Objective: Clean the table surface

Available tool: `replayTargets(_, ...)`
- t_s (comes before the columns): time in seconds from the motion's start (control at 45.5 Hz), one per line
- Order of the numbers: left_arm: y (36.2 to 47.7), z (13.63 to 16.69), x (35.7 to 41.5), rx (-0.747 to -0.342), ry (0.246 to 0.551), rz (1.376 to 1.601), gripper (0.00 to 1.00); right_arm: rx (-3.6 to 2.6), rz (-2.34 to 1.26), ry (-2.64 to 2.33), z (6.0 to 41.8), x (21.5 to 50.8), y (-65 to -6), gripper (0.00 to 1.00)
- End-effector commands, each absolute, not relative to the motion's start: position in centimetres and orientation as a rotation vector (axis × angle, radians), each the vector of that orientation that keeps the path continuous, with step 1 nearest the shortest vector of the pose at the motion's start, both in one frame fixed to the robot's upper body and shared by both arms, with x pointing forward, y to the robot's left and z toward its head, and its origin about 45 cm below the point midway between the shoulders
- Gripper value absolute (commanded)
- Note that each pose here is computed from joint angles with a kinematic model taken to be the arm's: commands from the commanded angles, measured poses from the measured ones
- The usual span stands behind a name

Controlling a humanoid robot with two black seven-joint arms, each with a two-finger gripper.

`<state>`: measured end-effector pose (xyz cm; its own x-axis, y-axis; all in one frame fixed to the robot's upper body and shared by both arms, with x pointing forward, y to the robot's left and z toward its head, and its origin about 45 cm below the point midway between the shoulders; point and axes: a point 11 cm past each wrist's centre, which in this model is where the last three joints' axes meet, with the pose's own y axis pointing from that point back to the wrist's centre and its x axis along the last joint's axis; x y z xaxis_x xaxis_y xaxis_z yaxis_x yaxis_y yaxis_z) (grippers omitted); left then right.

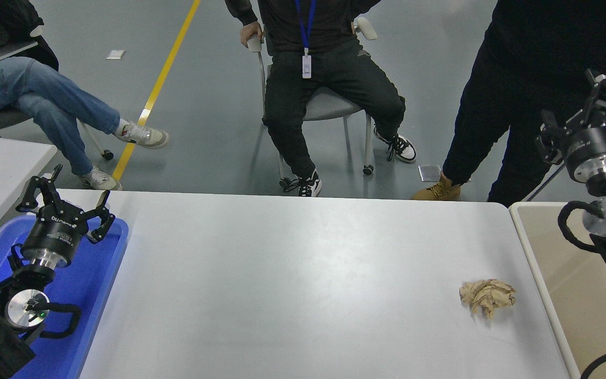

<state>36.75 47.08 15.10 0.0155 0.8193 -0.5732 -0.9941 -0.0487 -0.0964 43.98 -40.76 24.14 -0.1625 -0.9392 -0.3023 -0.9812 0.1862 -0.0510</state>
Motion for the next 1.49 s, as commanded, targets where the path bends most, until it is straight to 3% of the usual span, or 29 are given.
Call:
replayTargets(0.0,47.1,15.10,36.75,-0.565,0.394,1.533,1.00,-1.849,0.331,2.177,20.7,42.5,-39.2,0.98)
replayTargets(0.242,47.1,15.10,36.75,-0.565,0.394,1.533,1.00,-1.847,0.376,2.175,18.9,41.7,-38.5,0.98)
replayTargets(0.593,47.1,15.14,36.74,-0.564,0.393,1.534,1.00,-1.846,0.366,2.187,19.0,41.6,-39.0,0.98)
replayTargets(1.011,47.1,15.10,36.75,-0.565,0.394,1.533,1.00,-1.949,0.072,2.317,24.7,42.4,-45.1,0.98)
replayTargets(1.473,47.1,15.10,36.75,-0.565,0.394,1.533,1.00,-2.339,-0.289,2.515,27.3,41.3,-49.2,0.98)
